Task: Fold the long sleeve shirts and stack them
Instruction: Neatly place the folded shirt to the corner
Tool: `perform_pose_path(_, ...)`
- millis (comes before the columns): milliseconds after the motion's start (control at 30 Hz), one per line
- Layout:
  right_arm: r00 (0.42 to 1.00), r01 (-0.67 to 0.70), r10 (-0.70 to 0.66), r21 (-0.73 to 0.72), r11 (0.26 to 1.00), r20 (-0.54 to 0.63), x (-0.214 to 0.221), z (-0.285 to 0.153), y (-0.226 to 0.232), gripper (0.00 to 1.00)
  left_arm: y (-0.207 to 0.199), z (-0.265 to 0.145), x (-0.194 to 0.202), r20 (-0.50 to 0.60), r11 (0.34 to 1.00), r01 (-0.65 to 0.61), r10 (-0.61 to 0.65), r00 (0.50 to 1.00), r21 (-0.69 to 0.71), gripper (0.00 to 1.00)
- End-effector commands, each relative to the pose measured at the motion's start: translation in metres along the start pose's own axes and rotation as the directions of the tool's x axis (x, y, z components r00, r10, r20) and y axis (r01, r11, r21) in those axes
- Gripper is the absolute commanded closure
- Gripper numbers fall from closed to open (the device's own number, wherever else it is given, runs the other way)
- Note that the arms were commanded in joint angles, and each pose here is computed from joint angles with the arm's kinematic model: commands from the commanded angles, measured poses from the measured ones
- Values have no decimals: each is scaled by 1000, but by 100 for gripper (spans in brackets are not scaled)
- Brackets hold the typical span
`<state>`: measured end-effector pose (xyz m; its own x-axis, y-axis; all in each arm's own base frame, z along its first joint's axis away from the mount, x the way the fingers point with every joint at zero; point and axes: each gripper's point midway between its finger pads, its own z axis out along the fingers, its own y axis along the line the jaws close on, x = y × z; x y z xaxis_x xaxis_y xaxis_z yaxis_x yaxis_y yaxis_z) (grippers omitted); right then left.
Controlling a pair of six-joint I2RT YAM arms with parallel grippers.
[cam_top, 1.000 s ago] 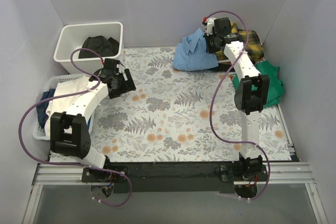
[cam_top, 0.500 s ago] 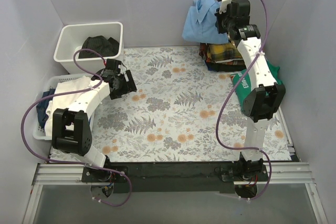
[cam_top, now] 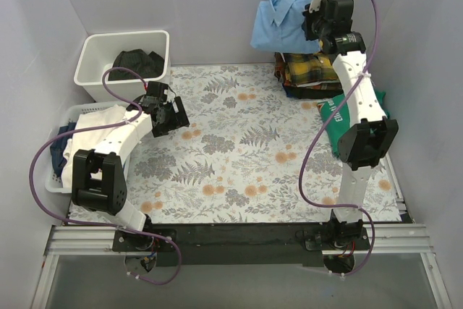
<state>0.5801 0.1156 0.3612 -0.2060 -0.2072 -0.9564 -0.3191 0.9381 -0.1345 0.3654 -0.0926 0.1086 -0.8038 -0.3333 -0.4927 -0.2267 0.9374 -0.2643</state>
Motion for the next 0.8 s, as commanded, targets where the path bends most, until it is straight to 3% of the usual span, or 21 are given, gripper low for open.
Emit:
perform_pose_path(0, 995, -35, 30, 51, 998, 98, -30, -15, -32, 99, -8, -5, -7, 24, 1000, -2, 1, 1000, 27, 21)
perform_pose_path(300, 987, -129, 134, 60, 990, -84, 40, -18, -69, 99, -14, 8, -3, -2, 1000, -10, 10, 1000, 24, 21)
perform_pose_path(500, 942, -264, 278, 94, 960, -186, 84, -21, -104, 99, -23, 14, 0, -18, 999, -30, 31, 999, 29, 21)
perform_pose_path(767, 898, -334, 404, 326, 884, -176, 110, -11, -146, 96, -27, 18, 3, -37, 998, -54, 55, 998, 24, 21)
